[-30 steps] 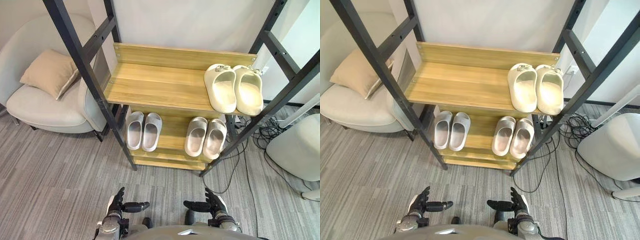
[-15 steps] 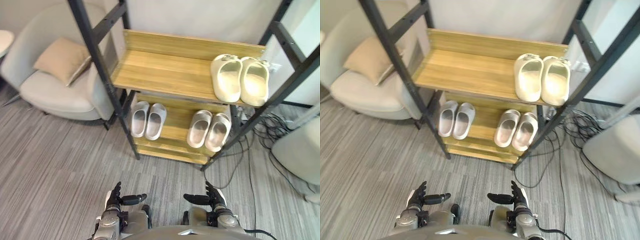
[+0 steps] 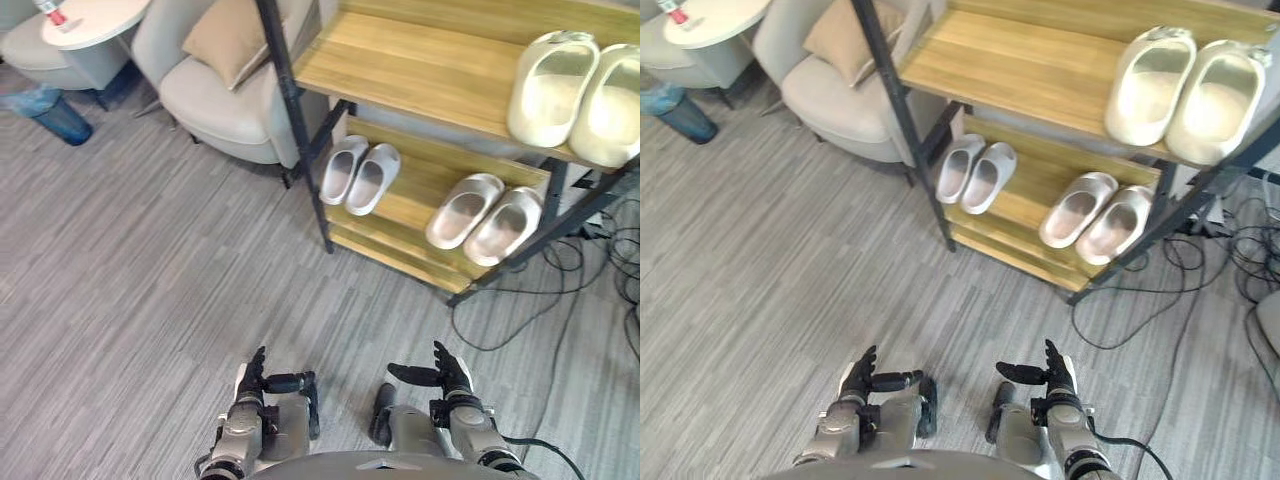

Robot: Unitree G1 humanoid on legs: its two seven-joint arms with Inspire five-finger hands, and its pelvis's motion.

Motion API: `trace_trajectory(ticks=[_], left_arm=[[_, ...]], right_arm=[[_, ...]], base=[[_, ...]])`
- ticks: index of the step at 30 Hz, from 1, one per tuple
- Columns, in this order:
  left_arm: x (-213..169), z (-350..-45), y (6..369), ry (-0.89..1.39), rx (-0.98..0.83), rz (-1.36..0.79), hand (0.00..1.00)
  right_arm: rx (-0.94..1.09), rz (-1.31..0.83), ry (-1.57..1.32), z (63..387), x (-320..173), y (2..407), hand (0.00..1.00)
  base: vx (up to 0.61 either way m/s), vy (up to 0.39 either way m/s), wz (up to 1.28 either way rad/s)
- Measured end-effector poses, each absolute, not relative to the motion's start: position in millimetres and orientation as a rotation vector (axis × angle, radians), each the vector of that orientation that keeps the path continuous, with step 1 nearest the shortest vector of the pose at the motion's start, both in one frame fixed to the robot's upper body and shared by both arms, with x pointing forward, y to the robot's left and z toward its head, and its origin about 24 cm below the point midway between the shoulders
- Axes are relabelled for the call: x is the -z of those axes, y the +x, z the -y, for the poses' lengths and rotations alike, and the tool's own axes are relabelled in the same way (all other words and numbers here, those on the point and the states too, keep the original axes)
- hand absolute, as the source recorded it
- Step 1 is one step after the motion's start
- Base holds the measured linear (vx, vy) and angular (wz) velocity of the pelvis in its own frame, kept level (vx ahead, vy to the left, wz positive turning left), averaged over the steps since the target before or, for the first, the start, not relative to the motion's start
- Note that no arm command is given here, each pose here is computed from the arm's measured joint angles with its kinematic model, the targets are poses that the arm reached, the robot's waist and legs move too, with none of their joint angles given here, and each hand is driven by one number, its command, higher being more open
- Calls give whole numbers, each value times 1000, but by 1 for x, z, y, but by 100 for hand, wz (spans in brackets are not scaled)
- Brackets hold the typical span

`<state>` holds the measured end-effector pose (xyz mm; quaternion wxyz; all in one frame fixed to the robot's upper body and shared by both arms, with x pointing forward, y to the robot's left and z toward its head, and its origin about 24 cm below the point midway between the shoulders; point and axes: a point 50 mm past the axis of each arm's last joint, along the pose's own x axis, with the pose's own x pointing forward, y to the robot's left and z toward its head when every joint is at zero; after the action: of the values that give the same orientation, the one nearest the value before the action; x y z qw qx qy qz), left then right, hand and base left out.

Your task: Organize the slippers on the shoe rack

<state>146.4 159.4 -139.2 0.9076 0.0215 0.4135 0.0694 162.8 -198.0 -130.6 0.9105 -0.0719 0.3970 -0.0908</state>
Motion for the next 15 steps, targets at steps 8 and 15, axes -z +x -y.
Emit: trace_trajectory(ticks=[8,15], left_arm=[[145,-164,134,85,-111,-895,100],[147,-191,125,128,-163,-930,100]], right_arm=[[127,-888,-52,165,143,147,100],[114,-875,-47,163,141,150,100]], base=[[-99,201,97],[81,138,89]])
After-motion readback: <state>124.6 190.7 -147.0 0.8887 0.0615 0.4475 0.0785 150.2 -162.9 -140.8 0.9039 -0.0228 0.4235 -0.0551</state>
